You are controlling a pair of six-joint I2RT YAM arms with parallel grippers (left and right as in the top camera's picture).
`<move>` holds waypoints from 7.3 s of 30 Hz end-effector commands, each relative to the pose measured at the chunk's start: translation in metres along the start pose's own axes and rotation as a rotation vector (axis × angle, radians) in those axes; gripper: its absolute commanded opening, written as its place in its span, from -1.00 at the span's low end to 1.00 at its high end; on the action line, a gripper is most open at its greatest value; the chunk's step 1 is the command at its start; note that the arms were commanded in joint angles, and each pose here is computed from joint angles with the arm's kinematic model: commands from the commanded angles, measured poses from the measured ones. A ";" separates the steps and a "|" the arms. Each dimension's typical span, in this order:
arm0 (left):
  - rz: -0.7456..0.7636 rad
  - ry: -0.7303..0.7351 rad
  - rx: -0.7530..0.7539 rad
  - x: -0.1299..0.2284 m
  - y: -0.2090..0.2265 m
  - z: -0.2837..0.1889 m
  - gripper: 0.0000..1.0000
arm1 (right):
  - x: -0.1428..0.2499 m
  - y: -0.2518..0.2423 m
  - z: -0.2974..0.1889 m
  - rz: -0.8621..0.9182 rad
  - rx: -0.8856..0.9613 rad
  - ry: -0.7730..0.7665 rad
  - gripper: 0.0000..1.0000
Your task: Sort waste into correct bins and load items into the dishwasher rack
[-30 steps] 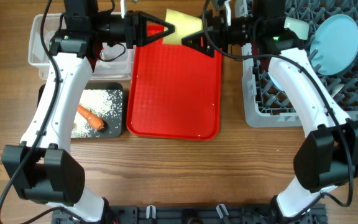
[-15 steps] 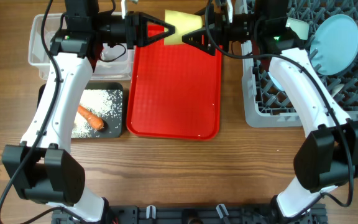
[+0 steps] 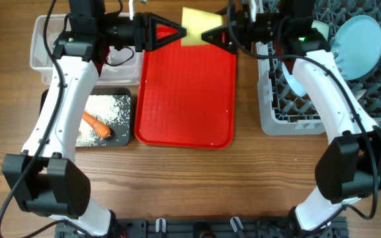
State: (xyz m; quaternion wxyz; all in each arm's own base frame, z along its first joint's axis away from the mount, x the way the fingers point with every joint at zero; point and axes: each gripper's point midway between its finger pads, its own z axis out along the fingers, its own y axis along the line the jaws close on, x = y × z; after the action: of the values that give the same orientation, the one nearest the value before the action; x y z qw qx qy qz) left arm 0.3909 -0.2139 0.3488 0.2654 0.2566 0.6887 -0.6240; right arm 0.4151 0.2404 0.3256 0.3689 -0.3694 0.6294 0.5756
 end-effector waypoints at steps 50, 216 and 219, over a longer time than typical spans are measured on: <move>-0.124 -0.128 -0.556 -0.006 0.094 -0.026 1.00 | 0.216 -0.042 -0.374 1.168 1.695 0.460 -0.01; 0.553 -0.608 -1.270 0.239 0.052 -0.191 1.00 | 0.220 0.087 -0.161 -0.504 1.085 -0.266 0.99; 0.553 -0.608 -1.270 0.239 0.052 -0.191 1.00 | 0.220 0.087 -0.161 -0.504 1.085 -0.266 0.99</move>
State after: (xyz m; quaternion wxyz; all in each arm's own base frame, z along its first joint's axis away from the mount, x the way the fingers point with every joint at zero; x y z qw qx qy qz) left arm 0.2440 -0.0176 0.1643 0.6858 0.0441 0.7233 -0.0670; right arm 0.2337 0.0728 0.1778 0.7025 -0.1785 0.6807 0.1058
